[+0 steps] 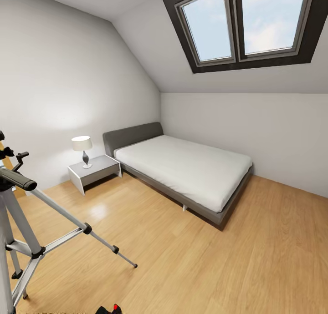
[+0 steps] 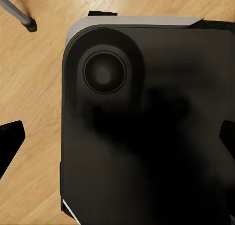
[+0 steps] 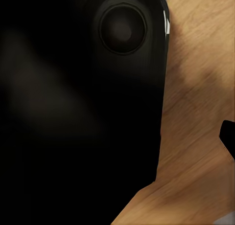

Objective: Attach the digital camera to the camera tripod in the bedroom.

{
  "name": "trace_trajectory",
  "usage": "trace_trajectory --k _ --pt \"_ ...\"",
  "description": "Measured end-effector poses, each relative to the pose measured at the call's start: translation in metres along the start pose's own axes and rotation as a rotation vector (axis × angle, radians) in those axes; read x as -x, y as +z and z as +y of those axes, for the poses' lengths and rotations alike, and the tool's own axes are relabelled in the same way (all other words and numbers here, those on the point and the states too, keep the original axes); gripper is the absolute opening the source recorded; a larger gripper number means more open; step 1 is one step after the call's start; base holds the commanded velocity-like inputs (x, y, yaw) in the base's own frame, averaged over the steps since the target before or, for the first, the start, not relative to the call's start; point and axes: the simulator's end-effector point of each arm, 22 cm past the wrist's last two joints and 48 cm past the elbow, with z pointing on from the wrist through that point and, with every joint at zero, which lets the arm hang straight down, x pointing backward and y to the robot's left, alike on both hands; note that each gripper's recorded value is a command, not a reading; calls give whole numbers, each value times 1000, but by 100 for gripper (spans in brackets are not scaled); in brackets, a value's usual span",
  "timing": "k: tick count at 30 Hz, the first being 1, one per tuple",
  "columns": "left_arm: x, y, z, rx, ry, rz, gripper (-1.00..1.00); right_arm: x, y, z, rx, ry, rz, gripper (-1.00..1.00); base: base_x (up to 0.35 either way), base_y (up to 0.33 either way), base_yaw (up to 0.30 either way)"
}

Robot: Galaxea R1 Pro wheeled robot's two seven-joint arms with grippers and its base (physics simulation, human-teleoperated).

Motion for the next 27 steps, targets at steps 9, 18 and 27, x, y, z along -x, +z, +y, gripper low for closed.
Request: trace_trajectory --k 9,18,27 --pt "0 0 0 0 0 0 100 0 0 -1 -1 0 2 100 0 0 120" --pt "0 0 0 1 -13 0 100 0 0 -1 -1 0 1 100 0 0 14" --pt "0 0 0 1 -29 0 100 -1 0 -2 -3 -4 3 100 0 0 1"
